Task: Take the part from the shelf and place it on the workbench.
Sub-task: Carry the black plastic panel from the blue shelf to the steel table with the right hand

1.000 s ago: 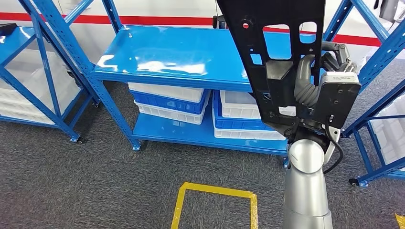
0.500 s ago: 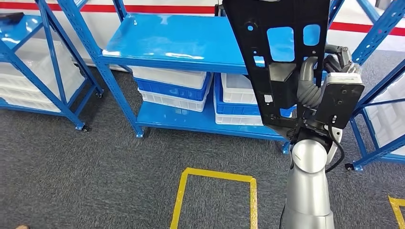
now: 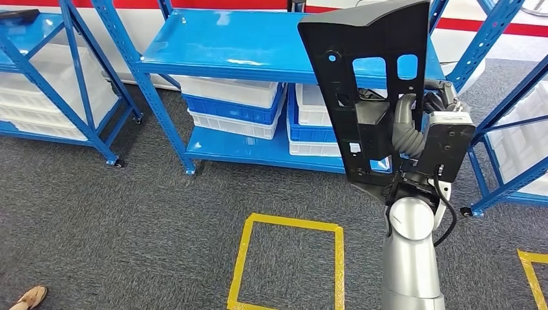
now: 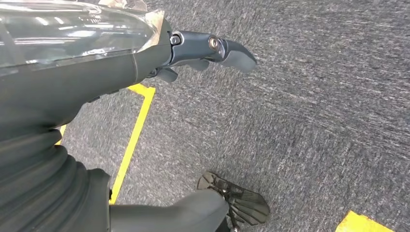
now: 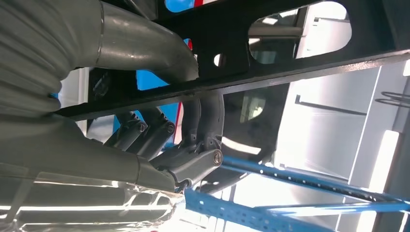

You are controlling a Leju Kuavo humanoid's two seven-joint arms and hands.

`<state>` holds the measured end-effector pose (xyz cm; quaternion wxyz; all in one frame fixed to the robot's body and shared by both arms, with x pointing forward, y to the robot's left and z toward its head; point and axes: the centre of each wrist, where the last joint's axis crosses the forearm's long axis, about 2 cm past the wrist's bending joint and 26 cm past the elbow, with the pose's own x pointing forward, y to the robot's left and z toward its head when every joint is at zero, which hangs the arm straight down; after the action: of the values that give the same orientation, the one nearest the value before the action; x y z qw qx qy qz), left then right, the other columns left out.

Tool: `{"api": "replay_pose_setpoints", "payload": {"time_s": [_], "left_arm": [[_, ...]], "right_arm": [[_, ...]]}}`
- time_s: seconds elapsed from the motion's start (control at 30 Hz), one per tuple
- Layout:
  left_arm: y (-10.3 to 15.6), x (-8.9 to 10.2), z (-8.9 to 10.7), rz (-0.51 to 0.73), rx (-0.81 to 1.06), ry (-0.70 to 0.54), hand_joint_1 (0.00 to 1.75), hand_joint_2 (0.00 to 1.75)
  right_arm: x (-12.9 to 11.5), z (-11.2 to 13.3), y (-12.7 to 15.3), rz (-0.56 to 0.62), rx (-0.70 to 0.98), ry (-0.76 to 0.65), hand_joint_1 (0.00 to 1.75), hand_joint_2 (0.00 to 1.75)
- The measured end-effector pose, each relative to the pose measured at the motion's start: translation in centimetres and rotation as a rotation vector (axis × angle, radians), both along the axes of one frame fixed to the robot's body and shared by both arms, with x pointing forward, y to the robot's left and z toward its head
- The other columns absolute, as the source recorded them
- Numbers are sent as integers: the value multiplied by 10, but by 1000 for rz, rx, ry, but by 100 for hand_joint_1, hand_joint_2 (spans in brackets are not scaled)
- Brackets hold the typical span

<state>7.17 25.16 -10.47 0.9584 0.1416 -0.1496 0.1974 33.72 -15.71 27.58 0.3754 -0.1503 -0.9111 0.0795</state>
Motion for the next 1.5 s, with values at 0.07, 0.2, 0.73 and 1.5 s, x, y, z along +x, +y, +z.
{"api": "replay_pose_setpoints", "payload": {"time_s": [0.07, 0.2, 0.73, 1.5], "left_arm": [[0, 0, 0, -3, 2, 1, 0, 175], [-1, 1, 0, -5, 2, 9, 0, 175], [1, -3, 0, 15, 14, 70, 0, 175], [1, -1, 0, 73, 6, 58, 0, 175]], "right_arm": [[0, -1, 1, 11, 13, 9, 175, 175], [2, -3, -1, 19, 34, 26, 175, 175], [4, -12, -2, 40, 74, 60, 175, 175], [15, -4, 7, 118, 121, 81, 175, 175]]}}
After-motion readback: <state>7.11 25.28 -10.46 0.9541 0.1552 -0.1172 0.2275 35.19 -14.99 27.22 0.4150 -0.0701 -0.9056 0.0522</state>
